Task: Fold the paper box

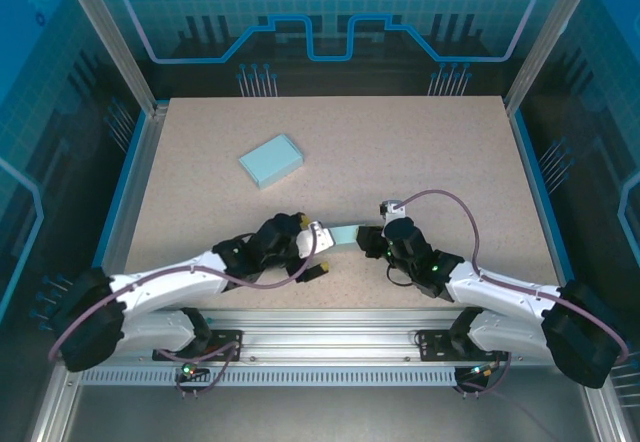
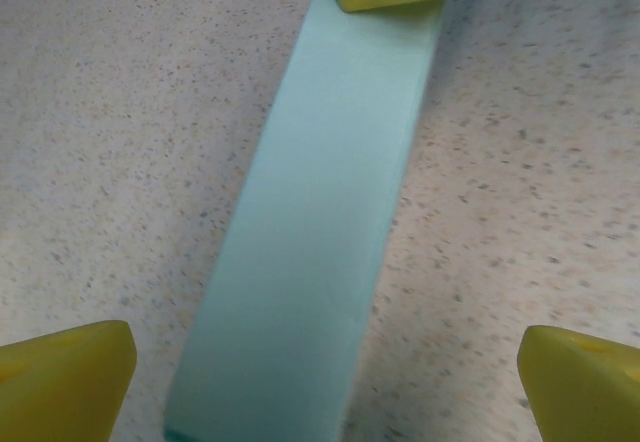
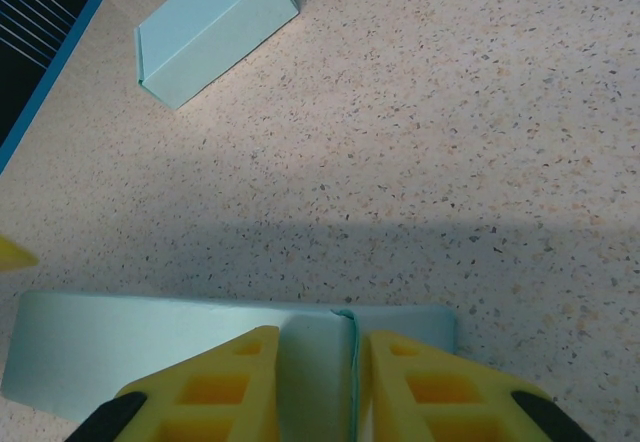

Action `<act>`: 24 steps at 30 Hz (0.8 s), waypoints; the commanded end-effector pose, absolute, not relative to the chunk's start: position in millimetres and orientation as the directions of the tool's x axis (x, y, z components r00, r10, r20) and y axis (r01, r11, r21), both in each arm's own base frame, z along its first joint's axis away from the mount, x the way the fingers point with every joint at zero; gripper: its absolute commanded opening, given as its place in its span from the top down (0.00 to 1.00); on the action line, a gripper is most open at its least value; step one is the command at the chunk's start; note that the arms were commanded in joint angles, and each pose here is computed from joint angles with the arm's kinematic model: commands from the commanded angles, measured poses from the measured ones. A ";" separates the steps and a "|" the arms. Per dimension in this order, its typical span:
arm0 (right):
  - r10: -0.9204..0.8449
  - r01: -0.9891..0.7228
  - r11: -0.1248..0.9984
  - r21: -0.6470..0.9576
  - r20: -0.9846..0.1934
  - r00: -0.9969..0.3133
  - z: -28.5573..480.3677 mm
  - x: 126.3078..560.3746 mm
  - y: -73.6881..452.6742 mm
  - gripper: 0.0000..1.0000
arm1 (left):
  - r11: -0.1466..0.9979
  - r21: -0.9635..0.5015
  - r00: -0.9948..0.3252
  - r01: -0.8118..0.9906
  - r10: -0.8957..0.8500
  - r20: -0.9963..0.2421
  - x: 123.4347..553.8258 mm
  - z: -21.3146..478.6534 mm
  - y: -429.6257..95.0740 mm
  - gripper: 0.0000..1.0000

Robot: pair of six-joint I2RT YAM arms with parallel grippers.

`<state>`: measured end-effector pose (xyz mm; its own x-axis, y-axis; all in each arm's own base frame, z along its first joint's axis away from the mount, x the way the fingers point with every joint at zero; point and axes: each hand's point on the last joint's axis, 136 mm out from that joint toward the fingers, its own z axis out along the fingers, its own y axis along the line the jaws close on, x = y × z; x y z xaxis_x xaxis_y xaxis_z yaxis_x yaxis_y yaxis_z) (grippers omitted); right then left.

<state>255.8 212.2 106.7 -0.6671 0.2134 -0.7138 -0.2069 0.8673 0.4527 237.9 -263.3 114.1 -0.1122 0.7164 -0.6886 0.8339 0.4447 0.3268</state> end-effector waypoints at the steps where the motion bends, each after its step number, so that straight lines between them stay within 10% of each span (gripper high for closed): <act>1: 0.031 -0.142 0.956 0.258 -0.569 -0.822 30.4 214.2 175.3 0.75 | 0.398 0.458 -0.023 0.795 0.774 -0.633 263.3 121.6 -272.6 0.01; 6: 0.024 -0.150 0.955 0.257 -0.569 -0.822 30.6 214.3 177.9 0.75 | 0.358 0.482 -0.040 0.800 0.832 -0.553 278.5 103.9 -280.0 0.14; 13: 0.028 -0.146 0.956 0.253 -0.577 -0.816 37.3 216.4 177.5 0.74 | 0.339 0.486 -0.059 0.805 0.863 -0.502 284.7 89.8 -281.1 0.58; 24: 0.107 -0.058 0.968 0.245 -0.606 -0.788 96.4 237.7 153.8 0.40 | 0.362 0.682 -0.050 0.635 0.901 -0.432 328.9 91.1 -273.2 0.66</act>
<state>243.8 173.7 89.6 -0.7559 0.1256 -0.6425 -0.0998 0.9478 0.3027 307.9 -280.5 89.5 -0.0415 0.8788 -0.4755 0.7206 0.3560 0.5951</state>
